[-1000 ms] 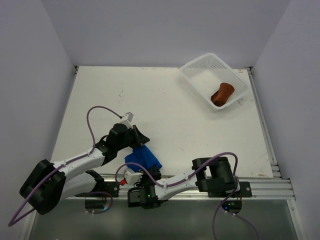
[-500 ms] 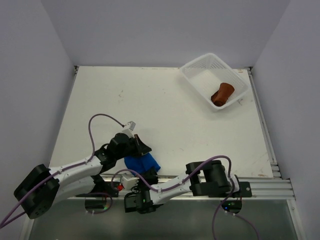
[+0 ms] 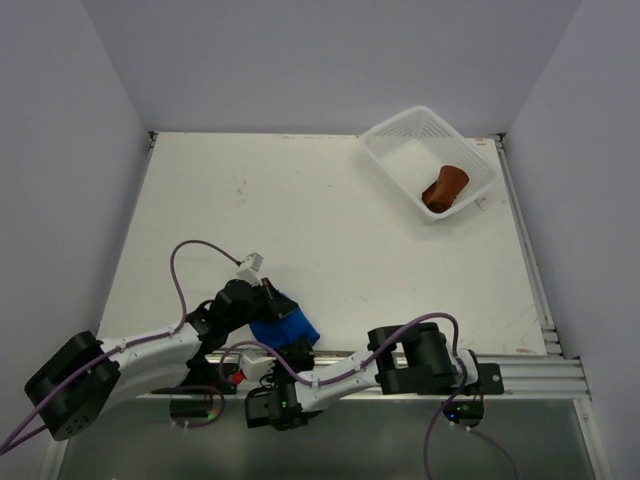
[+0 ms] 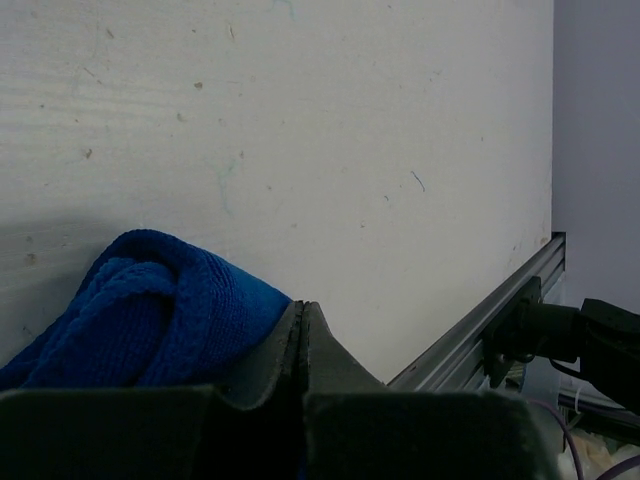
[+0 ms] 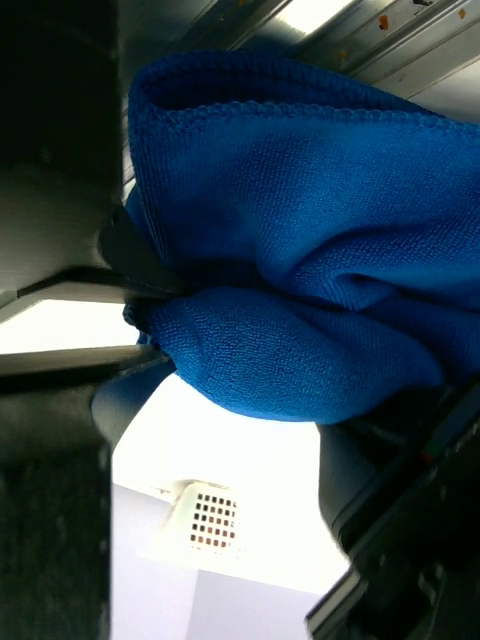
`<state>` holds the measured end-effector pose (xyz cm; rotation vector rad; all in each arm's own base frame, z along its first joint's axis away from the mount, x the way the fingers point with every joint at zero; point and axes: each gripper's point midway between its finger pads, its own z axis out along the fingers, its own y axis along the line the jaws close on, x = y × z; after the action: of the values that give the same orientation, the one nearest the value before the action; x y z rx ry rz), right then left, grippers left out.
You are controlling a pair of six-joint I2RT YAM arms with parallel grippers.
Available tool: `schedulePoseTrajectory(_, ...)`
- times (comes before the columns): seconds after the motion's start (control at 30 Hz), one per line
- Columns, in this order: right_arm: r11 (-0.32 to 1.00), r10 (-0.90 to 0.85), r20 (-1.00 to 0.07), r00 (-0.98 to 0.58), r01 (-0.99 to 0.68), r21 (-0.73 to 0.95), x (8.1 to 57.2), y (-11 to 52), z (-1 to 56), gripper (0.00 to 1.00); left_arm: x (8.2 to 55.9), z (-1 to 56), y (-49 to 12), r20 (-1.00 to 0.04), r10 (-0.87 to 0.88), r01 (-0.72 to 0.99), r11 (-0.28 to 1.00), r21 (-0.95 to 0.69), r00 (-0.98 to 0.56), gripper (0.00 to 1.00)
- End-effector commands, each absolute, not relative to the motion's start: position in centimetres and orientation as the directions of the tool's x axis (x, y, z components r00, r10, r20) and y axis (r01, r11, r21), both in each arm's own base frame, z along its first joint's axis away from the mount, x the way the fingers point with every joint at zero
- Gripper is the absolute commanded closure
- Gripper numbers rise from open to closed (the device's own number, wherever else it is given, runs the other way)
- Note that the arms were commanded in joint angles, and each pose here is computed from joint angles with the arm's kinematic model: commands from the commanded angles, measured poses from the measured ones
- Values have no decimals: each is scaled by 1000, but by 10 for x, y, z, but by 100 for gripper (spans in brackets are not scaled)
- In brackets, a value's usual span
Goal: Roll the towels
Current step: Roll the towel
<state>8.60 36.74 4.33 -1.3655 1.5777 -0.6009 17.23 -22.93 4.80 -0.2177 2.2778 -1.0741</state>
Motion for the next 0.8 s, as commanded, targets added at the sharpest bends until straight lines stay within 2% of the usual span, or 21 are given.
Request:
schedulePoseTrajectory(0.0, 324, -918, -396, 25, -529, -785, 76, 375, 42, 75, 164, 18, -213, -454, -385, 58, 708, -704, -804, 100)
schedulePoseTrajectory(0.13, 378, -895, -446, 10, -516, -769, 78, 373, 53, 62, 160, 2, -200, -461, -386, 33, 738, -674, -799, 100)
schedulePoseTrajectory(0.27, 481, -835, -549, -39, -535, -694, 77, 374, 65, 50, 158, -2, -197, -464, -382, 30, 746, -666, -799, 100)
schedulePoseTrajectory(0.5, 637, -702, -696, -152, -572, -518, 83, 355, 86, 43, 157, -6, -197, -455, -377, 25, 747, -664, -806, 100)
schedulePoseTrajectory(0.57, 689, -630, -753, -190, -584, -429, 84, 355, 97, 42, 156, -6, -198, -454, -374, 27, 748, -664, -808, 100)
schedulePoseTrajectory(0.63, 699, -605, -761, -236, -615, -365, 83, 348, 91, 42, 157, -7, -198, -455, -373, 28, 748, -663, -808, 100)
schedulePoseTrajectory(0.67, 743, -519, -809, -275, -613, -268, 88, 353, 106, 42, 156, -7, -198, -456, -370, 31, 748, -663, -810, 100)
schedulePoseTrajectory(0.73, 737, -485, -800, -352, -657, -158, 86, 349, 94, 41, 157, -6, -198, -458, -369, 32, 749, -661, -809, 100)
schedulePoseTrajectory(0.77, 768, -363, -836, -412, -640, -18, 97, 356, 112, 40, 157, -6, -198, -458, -369, 32, 749, -661, -809, 100)
